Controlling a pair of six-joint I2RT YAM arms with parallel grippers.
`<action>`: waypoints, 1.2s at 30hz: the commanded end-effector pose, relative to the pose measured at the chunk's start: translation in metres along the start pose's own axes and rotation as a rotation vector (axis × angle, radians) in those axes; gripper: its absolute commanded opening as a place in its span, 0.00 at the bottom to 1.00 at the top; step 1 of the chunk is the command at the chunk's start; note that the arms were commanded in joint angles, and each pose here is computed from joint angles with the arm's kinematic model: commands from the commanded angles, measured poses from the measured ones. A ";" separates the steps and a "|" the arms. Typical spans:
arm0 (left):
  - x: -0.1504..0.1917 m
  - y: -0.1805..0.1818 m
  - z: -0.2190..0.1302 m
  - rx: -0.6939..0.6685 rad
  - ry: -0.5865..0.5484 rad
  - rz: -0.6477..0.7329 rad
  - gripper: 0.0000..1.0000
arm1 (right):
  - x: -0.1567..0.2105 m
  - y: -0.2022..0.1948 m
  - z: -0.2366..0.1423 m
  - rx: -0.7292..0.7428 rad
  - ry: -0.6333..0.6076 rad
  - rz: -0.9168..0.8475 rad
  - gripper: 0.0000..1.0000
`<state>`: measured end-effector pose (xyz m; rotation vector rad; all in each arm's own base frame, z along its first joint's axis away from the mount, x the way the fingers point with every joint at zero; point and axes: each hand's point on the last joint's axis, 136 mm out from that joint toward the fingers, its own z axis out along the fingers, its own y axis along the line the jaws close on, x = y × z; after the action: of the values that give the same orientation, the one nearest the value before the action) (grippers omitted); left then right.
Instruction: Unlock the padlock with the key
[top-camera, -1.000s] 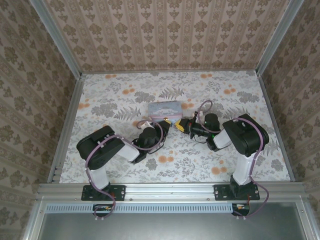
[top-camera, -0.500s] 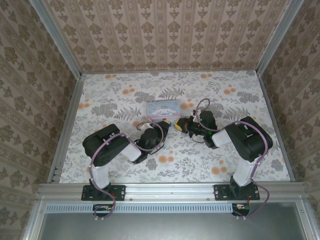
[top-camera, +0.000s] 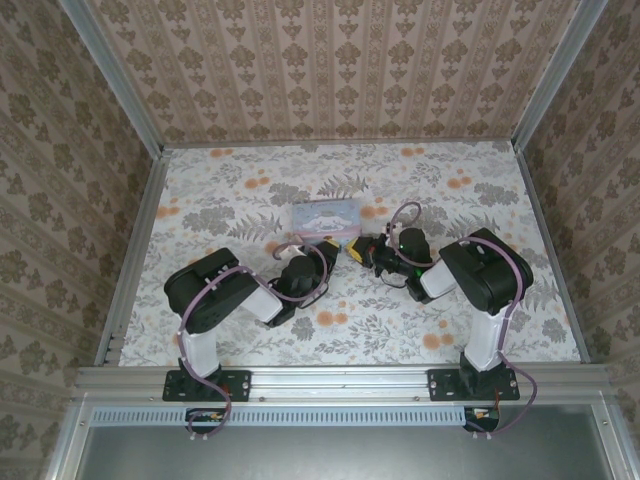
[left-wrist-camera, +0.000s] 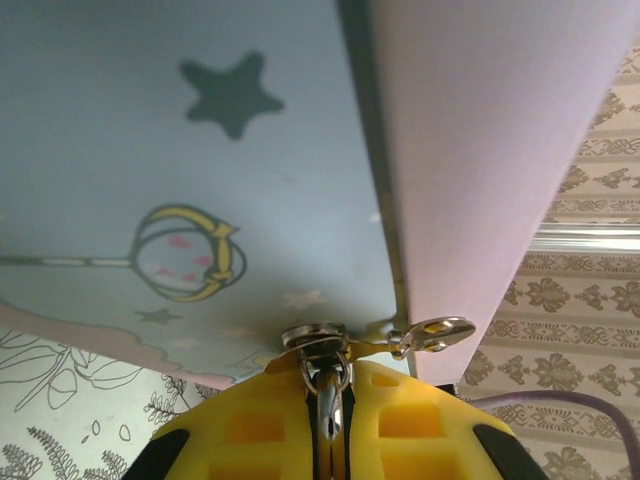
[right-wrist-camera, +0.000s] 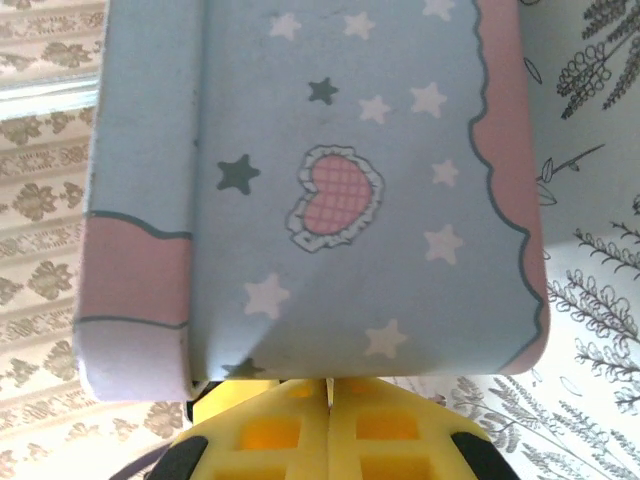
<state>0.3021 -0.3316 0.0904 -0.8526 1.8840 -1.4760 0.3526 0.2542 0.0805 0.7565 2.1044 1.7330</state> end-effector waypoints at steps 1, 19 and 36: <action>0.108 -0.068 -0.021 0.219 0.436 0.009 0.00 | 0.059 0.075 0.013 -0.208 0.201 -0.113 0.00; 0.111 -0.072 -0.024 0.235 0.448 0.046 0.00 | 0.071 0.070 0.005 -0.229 0.220 -0.310 0.00; 0.121 -0.084 -0.029 0.323 0.487 0.254 0.00 | 0.091 0.114 0.012 -0.298 0.256 -0.107 0.00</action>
<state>0.3062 -0.3332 0.1052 -0.6958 1.8499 -1.4007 0.3556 0.2566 0.0933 0.8843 2.0483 1.7070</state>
